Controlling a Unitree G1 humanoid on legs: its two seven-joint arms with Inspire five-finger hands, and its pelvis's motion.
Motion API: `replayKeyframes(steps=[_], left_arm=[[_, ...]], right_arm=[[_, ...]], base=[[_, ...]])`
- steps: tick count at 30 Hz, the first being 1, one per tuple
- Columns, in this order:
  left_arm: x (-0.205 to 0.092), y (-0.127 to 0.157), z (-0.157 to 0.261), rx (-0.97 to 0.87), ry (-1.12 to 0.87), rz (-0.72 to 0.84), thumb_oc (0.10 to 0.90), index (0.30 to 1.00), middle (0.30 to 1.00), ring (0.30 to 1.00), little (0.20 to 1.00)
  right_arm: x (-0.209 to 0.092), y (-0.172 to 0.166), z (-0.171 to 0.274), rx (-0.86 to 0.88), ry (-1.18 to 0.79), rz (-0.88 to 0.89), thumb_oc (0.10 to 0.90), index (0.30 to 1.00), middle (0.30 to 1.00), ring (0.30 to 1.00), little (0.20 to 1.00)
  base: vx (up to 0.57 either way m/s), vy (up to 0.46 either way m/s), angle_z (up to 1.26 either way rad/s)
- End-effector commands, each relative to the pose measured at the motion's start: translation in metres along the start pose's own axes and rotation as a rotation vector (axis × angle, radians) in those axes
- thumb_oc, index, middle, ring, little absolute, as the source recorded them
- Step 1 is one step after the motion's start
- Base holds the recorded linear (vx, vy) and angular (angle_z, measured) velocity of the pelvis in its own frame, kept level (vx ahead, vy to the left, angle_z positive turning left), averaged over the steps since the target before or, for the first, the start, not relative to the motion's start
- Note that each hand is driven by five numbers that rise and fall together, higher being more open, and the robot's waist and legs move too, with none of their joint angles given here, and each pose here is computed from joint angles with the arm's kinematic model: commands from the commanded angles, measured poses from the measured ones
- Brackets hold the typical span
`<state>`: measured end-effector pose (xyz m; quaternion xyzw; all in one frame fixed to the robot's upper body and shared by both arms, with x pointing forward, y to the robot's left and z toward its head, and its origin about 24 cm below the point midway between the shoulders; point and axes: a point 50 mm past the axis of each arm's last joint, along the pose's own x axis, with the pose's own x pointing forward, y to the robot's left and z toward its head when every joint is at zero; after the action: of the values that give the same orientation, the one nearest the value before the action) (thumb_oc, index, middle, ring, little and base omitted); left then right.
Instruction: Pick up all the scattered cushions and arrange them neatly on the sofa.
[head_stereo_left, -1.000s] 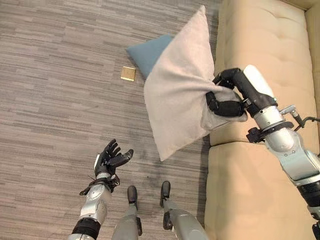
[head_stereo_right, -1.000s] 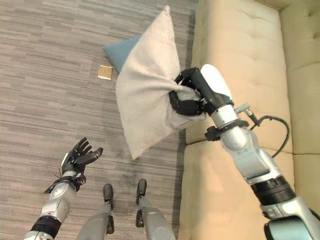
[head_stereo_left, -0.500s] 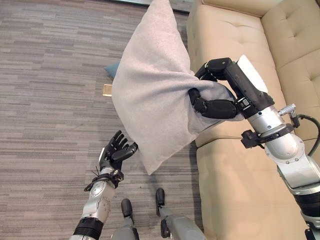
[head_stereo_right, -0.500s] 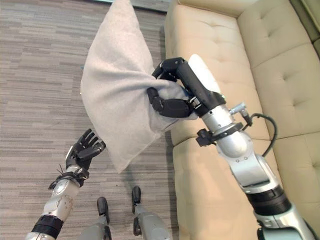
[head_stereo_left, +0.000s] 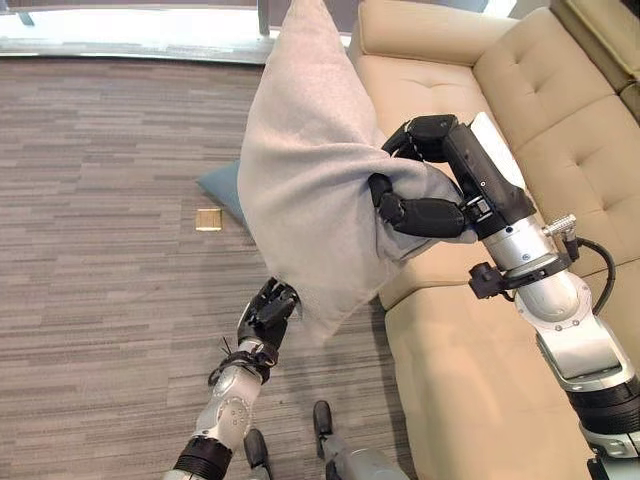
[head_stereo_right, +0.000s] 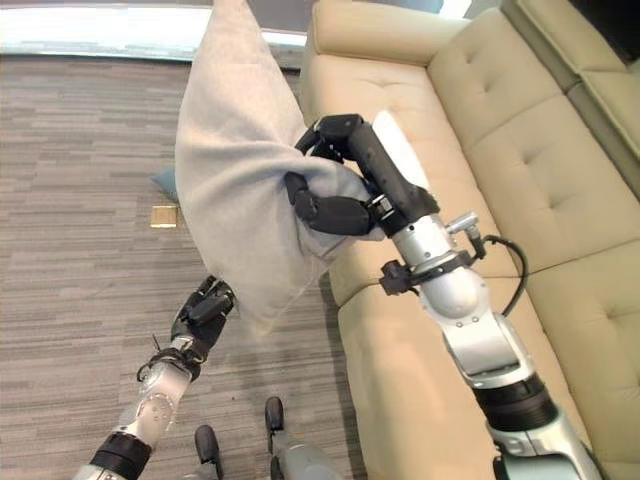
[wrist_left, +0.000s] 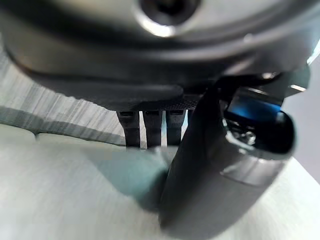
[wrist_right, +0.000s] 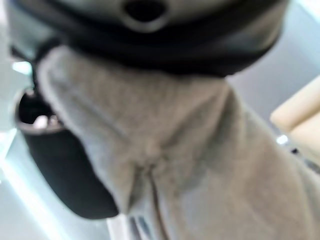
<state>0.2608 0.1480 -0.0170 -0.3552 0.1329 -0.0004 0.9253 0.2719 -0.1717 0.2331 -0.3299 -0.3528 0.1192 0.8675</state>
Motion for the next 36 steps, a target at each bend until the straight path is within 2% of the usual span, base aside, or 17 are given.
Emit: replayKeyframes(steps=[1, 6, 12, 18, 22, 31, 36], left_arm=[[0.007, -0.053, 0.003, 0.007, -0.043, -0.312, 0.400, 0.300, 0.300, 0.300, 0.300], [0.005, -0.044, 0.006, 0.026, -0.061, -0.288, 0.400, 0.300, 0.300, 0.300, 0.300], [-0.006, -0.031, 0.016, 0.148, -0.103, -0.278, 0.400, 0.300, 0.300, 0.300, 0.300], [-0.019, -0.020, 0.030, 0.309, -0.148, -0.267, 0.400, 0.300, 0.300, 0.300, 0.300], [-0.023, -0.016, 0.025, 0.328, -0.127, -0.256, 0.400, 0.300, 0.300, 0.300, 0.300], [-0.032, -0.012, 0.022, 0.396, -0.117, -0.252, 0.400, 0.300, 0.300, 0.300, 0.300], [-0.032, -0.018, 0.030, 0.411, -0.166, -0.261, 0.400, 0.300, 0.300, 0.300, 0.300]], right_arm=[[0.009, -0.013, 0.047, 0.134, -0.336, -0.212, 0.400, 0.300, 0.300, 0.300, 0.300], [0.003, -0.013, 0.038, 0.122, -0.289, -0.220, 0.400, 0.300, 0.300, 0.300, 0.300], [-0.018, -0.006, 0.011, 0.114, -0.128, -0.199, 0.400, 0.300, 0.300, 0.300, 0.300], [-0.056, 0.013, -0.026, 0.161, 0.111, -0.191, 0.400, 0.300, 0.300, 0.300, 0.300], [-0.076, 0.026, -0.043, 0.226, 0.231, -0.200, 0.400, 0.300, 0.300, 0.300, 0.300], [-0.097, 0.040, -0.059, 0.310, 0.351, -0.205, 0.400, 0.300, 0.300, 0.300, 0.300], [-0.098, 0.041, -0.059, 0.319, 0.349, -0.212, 0.400, 0.300, 0.300, 0.300, 0.300]], base=[[0.00, -0.022, -0.10], [0.00, -0.048, -0.01], [-0.01, -0.078, 0.06], [-0.01, -0.101, 0.01], [-0.05, -0.105, 0.01], [0.03, -0.009, -0.27], [0.04, 0.040, -0.73]])
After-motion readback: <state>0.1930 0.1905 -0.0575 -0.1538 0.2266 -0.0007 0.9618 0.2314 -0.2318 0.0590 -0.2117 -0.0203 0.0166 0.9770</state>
